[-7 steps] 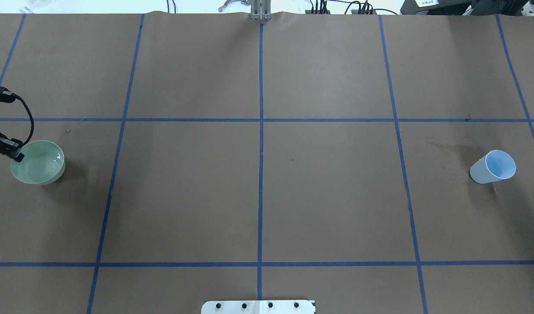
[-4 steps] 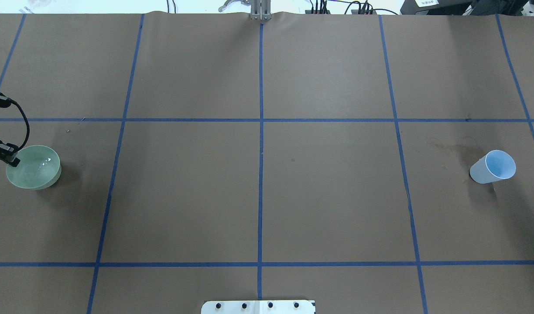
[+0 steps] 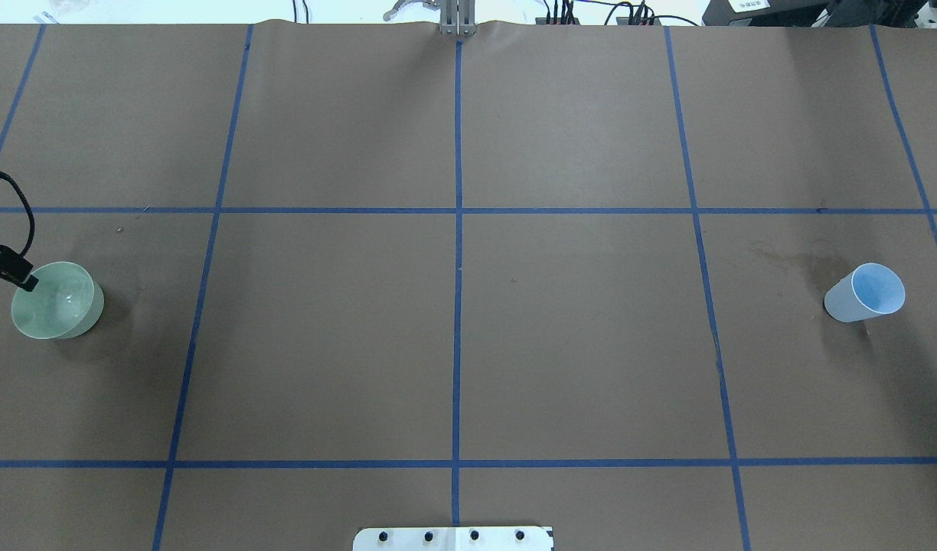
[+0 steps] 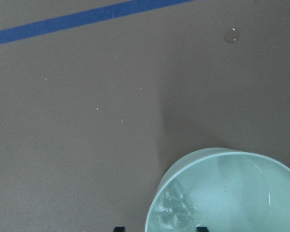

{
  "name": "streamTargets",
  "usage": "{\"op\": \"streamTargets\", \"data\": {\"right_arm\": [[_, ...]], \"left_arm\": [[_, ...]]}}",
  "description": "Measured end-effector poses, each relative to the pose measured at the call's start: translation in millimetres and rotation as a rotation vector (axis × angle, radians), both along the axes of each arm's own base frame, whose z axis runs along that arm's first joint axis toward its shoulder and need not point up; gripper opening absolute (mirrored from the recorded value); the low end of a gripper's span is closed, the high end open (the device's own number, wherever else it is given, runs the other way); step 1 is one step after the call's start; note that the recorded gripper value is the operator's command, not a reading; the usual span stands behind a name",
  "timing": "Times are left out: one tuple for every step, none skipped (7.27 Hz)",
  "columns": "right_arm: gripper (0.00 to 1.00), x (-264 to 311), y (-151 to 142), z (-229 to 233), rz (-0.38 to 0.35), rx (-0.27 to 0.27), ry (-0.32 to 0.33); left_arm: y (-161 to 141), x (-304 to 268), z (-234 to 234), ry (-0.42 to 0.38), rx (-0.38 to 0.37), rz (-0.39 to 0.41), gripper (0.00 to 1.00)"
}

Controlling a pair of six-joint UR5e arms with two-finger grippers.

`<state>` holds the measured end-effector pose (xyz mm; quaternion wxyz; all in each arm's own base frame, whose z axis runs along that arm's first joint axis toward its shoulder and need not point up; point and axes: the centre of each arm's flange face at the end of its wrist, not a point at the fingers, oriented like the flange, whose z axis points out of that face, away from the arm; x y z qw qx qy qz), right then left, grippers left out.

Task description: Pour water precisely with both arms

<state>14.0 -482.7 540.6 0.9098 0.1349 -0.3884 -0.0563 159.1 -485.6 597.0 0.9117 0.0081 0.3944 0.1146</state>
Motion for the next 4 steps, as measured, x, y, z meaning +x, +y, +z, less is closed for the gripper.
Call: {"op": "streamTargets", "data": {"right_arm": [[1.00,-0.4,0.4,2.7,-0.004,-0.010,-0.001],[1.00,-0.9,1.7,7.3,-0.009,-0.036,-0.002],[1.00,-1.3,3.3,13.0,-0.014,-0.073,0.001],[1.00,-1.0,6.8,19.2,-0.017,-0.121,0.003]], "left_arm": [[-8.9,-30.7,-9.0,0.021,0.034,-0.037,1.00],[-17.0,-70.7,-11.4,0.041,0.047,-0.081,1.00],[-21.2,-115.8,-7.1,0.043,0.041,-0.125,1.00],[-20.5,-158.6,-0.2,0.035,0.031,-0.158,1.00]]}}
